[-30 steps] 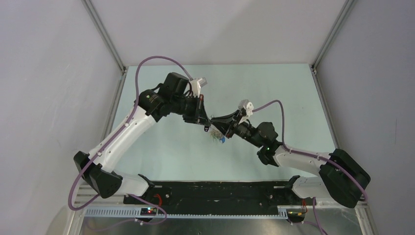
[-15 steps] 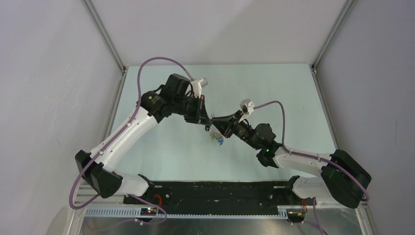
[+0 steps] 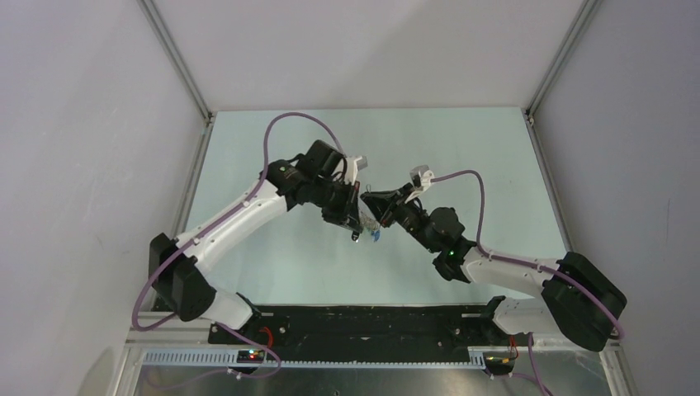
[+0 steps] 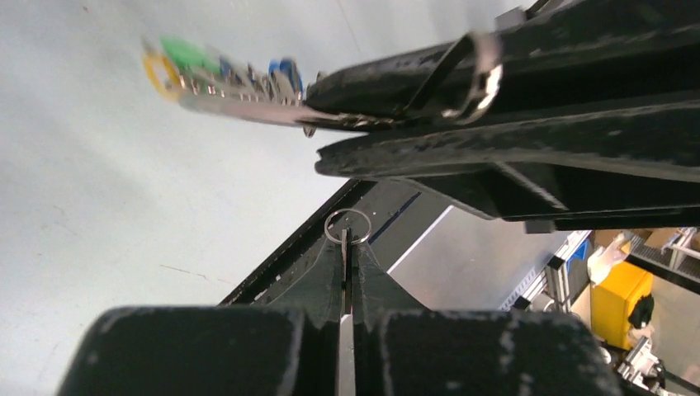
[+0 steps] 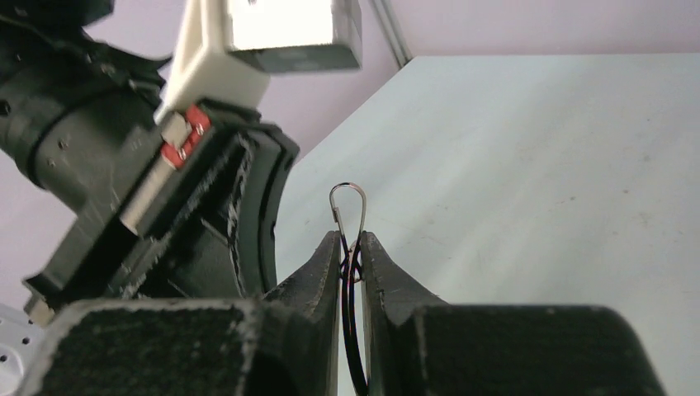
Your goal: Remove the keys from the keyring
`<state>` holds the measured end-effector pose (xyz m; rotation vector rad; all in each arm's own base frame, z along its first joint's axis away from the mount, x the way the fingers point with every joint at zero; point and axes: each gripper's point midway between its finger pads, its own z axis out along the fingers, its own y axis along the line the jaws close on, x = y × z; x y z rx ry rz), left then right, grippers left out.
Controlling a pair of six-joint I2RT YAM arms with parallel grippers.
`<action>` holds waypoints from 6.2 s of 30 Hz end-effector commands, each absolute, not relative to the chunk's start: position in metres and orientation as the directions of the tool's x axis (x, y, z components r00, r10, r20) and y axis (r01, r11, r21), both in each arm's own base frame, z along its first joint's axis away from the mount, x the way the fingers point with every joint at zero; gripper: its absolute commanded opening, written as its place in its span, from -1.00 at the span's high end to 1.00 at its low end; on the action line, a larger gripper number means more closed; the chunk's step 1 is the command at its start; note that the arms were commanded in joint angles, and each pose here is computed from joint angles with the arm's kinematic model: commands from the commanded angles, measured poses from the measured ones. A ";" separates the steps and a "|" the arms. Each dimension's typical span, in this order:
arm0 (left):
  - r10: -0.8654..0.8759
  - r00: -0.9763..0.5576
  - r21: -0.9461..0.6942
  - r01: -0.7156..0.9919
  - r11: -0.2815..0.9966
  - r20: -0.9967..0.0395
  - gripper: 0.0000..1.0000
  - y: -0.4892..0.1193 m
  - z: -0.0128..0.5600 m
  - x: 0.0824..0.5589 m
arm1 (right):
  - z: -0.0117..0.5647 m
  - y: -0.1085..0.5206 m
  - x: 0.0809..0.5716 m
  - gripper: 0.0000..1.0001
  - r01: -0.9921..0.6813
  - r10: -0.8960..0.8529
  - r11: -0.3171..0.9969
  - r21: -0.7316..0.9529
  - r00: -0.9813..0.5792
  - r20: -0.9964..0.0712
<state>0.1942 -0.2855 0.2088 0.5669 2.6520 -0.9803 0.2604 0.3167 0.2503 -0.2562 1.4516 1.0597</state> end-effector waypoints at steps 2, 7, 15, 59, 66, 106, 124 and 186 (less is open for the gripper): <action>0.280 -0.877 -0.547 0.466 0.695 -0.391 1.00 -0.283 0.207 0.195 | 0.298 0.298 0.274 1.00 -0.674 0.505 0.602 0.427 -0.093 -0.858; 0.079 -0.897 -0.519 0.322 0.792 -0.436 1.00 -0.249 0.184 0.245 | 0.265 0.264 0.287 1.00 -0.561 0.375 0.737 0.377 -0.124 -0.919; -0.222 -0.764 -0.460 0.108 0.882 -0.605 0.91 -0.207 0.153 0.352 | 0.270 0.219 0.283 1.00 -0.530 0.275 0.804 0.269 -0.070 -0.959; -0.102 -0.017 -0.033 0.987 0.157 -0.995 -0.31 -0.318 0.282 0.209 | 0.350 0.277 0.187 1.00 -0.973 0.223 0.142 0.183 -0.149 -0.963; -0.103 -0.046 -0.059 0.991 0.120 -0.994 0.48 -0.331 0.287 0.210 | 0.352 0.277 0.186 1.00 -0.974 0.232 0.133 0.182 -0.148 -0.961; 0.167 -0.050 0.018 0.924 0.382 -0.985 1.00 -0.284 0.287 0.203 | 0.315 0.283 0.223 -0.07 -0.845 -0.069 0.515 -0.143 0.125 -0.990; 0.031 -0.023 -0.006 0.888 0.459 -0.999 -0.10 -0.273 0.311 0.204 | 0.353 0.269 0.228 1.00 -0.776 -0.011 0.597 -0.204 0.246 -0.969; 0.015 -0.067 -0.050 0.853 0.520 -0.998 0.99 -0.273 0.262 0.220 | 0.338 0.234 0.232 1.00 -0.766 -0.013 0.630 -0.130 0.157 -0.988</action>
